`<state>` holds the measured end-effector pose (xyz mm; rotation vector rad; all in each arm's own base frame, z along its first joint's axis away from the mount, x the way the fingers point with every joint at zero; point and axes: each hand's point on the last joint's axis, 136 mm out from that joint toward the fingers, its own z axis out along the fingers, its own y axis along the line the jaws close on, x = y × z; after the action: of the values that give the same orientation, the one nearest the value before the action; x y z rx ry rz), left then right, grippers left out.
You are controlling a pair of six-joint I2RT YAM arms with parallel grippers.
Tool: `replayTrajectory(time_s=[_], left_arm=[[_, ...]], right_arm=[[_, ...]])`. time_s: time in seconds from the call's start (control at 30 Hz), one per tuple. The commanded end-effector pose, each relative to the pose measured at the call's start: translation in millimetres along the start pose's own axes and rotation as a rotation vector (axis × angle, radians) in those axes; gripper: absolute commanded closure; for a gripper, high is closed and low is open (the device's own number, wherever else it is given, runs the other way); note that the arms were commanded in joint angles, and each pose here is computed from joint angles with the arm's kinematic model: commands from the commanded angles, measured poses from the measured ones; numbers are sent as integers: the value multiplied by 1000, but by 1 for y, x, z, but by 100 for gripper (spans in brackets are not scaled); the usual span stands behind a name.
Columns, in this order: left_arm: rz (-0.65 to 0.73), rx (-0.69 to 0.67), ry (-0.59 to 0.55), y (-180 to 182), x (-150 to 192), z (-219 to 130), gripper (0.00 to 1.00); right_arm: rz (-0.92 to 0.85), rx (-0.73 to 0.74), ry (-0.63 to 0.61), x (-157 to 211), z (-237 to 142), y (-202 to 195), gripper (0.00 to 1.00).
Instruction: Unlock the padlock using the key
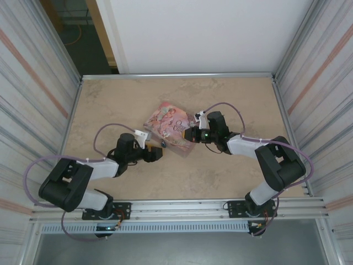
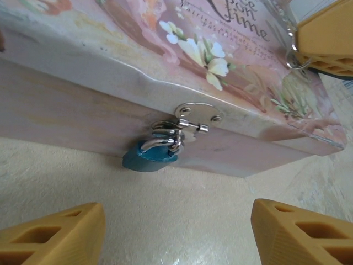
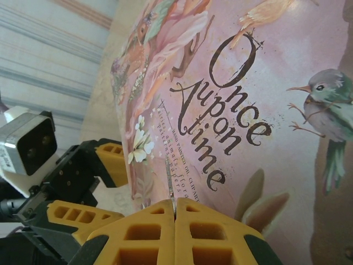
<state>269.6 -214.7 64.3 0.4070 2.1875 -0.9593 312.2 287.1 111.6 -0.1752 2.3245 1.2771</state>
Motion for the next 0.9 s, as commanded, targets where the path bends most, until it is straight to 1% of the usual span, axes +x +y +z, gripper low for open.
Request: replayTrajectory(time_s=[0.0,0.17,0.43,0.57,0.87], left_arm=[[45,41,-44,-4,-19,6,31],[26,62,-41,2,-21,12,34],[26,94,-22,4,-22,22,35],[19,108,-9,6,-19,28,39],[-4,140,1,7,-13,36,46]], right_arm=[[17,76,56,21,4,-27,100],[19,84,61,23,3,-30,100],[18,87,65,24,3,-30,100],[17,85,64,24,3,-30,100],[16,84,66,25,2,-30,100]])
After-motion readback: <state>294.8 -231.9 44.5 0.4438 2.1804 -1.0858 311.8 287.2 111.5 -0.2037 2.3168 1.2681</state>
